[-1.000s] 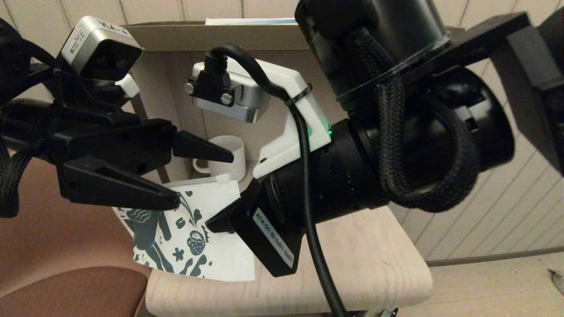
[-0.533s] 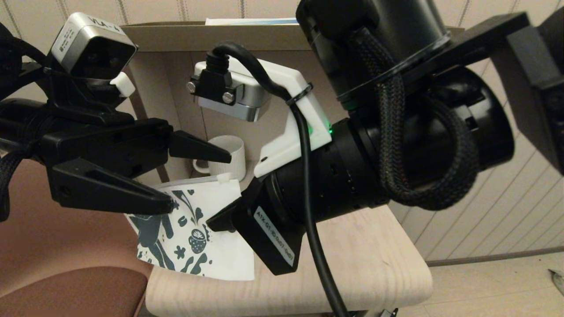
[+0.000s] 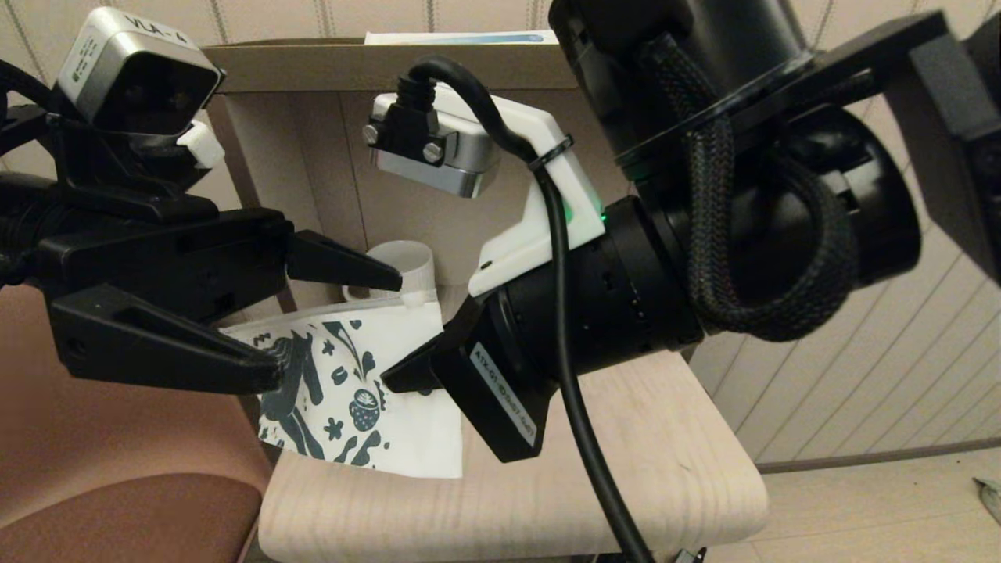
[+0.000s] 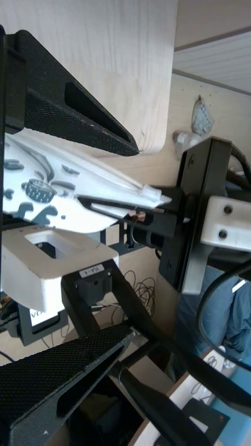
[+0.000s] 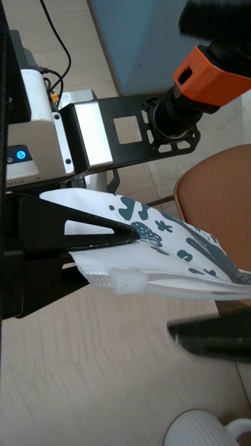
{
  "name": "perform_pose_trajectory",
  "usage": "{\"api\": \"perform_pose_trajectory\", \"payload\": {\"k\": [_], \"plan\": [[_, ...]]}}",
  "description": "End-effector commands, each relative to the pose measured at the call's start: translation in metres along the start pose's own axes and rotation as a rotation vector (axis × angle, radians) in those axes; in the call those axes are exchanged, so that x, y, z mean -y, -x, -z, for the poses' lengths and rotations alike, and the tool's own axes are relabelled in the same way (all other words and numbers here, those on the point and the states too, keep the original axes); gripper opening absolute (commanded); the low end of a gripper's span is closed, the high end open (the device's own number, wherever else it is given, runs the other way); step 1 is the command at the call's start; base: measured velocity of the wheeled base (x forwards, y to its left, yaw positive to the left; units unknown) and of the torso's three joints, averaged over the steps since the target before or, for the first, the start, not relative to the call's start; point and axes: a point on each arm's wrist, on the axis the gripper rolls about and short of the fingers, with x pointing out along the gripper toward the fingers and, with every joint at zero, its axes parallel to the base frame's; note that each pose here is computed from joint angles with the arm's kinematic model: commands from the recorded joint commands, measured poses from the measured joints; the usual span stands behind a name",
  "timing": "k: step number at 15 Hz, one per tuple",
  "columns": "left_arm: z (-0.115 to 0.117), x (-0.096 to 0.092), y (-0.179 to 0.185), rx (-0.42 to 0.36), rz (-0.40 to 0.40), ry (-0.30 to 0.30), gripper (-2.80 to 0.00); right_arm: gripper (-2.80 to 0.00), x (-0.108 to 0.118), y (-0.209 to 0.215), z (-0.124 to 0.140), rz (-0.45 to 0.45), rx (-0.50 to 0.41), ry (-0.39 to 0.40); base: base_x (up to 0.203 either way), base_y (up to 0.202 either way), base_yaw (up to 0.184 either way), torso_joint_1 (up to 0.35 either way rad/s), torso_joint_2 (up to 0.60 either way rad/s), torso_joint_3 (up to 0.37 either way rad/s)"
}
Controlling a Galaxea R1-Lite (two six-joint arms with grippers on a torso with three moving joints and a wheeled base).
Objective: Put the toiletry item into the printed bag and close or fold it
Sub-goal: Hand it to the other hand
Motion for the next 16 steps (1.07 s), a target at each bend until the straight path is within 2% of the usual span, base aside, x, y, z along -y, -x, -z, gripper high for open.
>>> {"api": "perform_pose_trajectory", "payload": {"k": [1, 4, 7, 16], "plan": [[-0.002, 0.006, 0.000, 0.006, 0.006, -0.007, 0.00, -2.80, 0.001, 0.000, 0.001, -0.001, -0.004, -0.003, 0.000, 0.000, 0.000, 0.000, 0.00, 0.000], [-0.003, 0.007, 0.001, 0.009, 0.006, -0.012, 0.00, -2.80, 0.000, -0.001, 0.002, -0.011, -0.011, -0.007, 0.000, 0.000, 0.000, 0.000, 0.00, 0.000], [-0.004, 0.008, 0.001, 0.011, 0.009, -0.005, 0.00, -2.80, -0.001, -0.001, 0.002, -0.064, -0.003, -0.007, 0.000, 0.000, 0.000, 0.000, 0.00, 0.000], [-0.004, 0.009, -0.001, 0.007, 0.015, 0.000, 0.00, -2.80, -0.008, 0.010, -0.002, -0.071, 0.024, -0.013, 0.000, 0.000, 0.000, 0.000, 0.00, 0.000]]}}
